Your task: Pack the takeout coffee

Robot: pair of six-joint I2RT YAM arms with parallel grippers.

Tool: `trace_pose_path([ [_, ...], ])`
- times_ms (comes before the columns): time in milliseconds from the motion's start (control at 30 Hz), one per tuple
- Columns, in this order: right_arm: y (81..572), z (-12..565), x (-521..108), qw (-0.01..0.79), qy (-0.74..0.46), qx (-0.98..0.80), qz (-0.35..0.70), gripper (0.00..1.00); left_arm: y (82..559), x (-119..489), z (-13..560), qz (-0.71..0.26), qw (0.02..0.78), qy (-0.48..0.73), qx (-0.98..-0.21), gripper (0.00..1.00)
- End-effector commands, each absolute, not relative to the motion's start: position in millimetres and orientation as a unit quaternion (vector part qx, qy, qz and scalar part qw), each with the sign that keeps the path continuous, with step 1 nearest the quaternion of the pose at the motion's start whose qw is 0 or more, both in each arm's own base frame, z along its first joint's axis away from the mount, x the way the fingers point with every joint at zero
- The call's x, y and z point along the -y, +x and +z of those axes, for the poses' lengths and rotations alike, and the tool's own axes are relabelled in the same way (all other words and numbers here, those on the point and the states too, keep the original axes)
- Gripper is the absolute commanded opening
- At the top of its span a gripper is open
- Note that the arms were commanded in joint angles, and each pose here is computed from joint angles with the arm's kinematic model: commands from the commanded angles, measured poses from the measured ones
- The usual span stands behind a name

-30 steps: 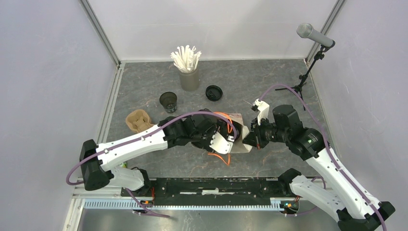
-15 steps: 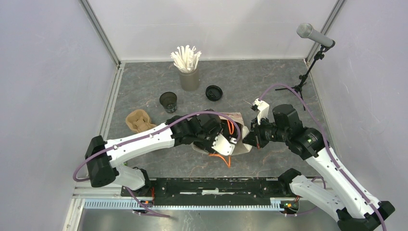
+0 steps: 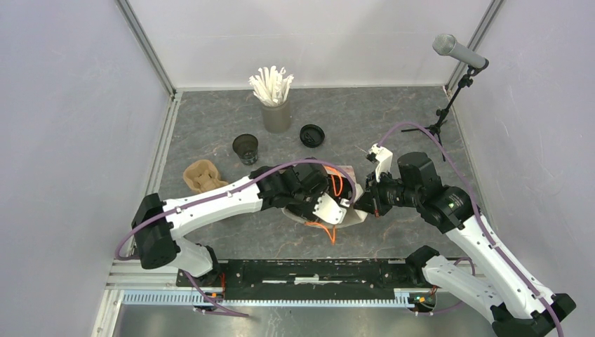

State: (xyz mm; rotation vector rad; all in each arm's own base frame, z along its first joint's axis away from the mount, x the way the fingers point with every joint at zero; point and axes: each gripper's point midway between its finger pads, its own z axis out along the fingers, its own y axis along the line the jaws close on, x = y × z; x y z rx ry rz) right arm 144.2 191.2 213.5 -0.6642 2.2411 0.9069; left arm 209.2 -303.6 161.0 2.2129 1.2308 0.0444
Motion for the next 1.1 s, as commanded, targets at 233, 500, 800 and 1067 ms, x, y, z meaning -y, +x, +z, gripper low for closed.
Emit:
trace_pose_path([
  [233, 146.9, 226.7, -197.7, 0.333, -0.261, -0.831, 0.361, 0.00, 224.2, 329.5, 170.5, 0.017, 0.339, 0.829, -0.445, 0.17],
  [500, 149.0, 227.4, -196.2, 0.335, -0.256, -0.834, 0.355, 0.00, 224.9, 325.7, 178.1, 0.023, 0.346, 0.827, -0.443, 0.16],
  [800, 148.1, 227.0, -195.1, 0.336, -0.252, -0.835, 0.355, 0.00, 219.3, 296.6, 180.6, 0.046, 0.331, 0.831, -0.444, 0.14],
  [1067, 148.0, 227.9, -195.8, 0.339, -0.254, -0.832, 0.358, 0.00, 218.6, 286.1, 180.3, 0.060, 0.312, 0.840, -0.440, 0.13],
])
